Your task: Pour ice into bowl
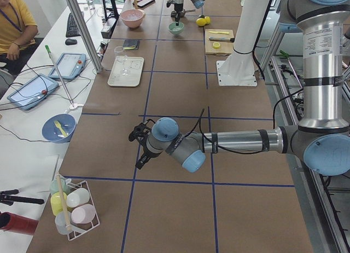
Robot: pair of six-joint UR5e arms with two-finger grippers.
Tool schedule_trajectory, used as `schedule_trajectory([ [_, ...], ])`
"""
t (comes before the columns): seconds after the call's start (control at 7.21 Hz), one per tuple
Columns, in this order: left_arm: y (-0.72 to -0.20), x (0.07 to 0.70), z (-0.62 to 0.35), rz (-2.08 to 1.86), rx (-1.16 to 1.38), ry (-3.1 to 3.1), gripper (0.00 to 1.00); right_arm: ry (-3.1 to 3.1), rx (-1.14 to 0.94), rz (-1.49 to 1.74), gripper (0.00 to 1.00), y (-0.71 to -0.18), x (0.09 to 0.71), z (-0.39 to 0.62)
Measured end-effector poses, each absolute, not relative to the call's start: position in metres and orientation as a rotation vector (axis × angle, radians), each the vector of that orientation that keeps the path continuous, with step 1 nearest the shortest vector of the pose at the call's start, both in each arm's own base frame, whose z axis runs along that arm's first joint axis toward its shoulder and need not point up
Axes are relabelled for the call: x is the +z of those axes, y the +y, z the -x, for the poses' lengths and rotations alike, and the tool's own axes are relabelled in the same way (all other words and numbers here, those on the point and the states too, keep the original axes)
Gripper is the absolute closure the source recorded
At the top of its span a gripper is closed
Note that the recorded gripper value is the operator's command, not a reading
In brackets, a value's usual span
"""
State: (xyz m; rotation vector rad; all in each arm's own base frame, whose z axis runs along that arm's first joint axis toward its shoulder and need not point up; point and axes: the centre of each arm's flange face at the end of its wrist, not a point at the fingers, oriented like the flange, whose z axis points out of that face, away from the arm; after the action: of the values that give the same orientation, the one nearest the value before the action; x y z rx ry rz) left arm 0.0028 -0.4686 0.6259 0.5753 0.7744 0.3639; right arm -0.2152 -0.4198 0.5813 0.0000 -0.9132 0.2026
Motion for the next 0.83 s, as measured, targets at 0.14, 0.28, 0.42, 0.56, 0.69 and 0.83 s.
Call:
schedule_trajectory([
  [0.14,-0.469,0.626,-0.003,-0.575,0.364,0.775,0.00,-0.916,0.199,0.005,0.43,-0.417,0.583,0.218],
  [0.28,-0.469,0.626,-0.003,-0.576,0.364,0.775,0.00,-0.917,0.196,0.008,0.00,-0.415,0.583,0.219],
  [0.42,-0.469,0.626,-0.003,-0.577,0.364,0.774,0.00,-0.916,0.194,0.008,0.00,-0.414,0.584,0.220],
  [0.56,-0.469,0.625,-0.003,-0.578,0.365,0.774,0.00,-0.916,0.193,0.006,0.00,-0.414,0.583,0.219],
  [0.69,-0.469,0.624,-0.003,-0.579,0.365,0.774,0.00,-0.917,0.189,0.002,0.00,-0.411,0.583,0.216],
  [0.83,-0.469,0.624,-0.003,-0.579,0.364,0.774,0.00,-0.919,0.189,-0.002,0.00,-0.406,0.582,0.208],
])
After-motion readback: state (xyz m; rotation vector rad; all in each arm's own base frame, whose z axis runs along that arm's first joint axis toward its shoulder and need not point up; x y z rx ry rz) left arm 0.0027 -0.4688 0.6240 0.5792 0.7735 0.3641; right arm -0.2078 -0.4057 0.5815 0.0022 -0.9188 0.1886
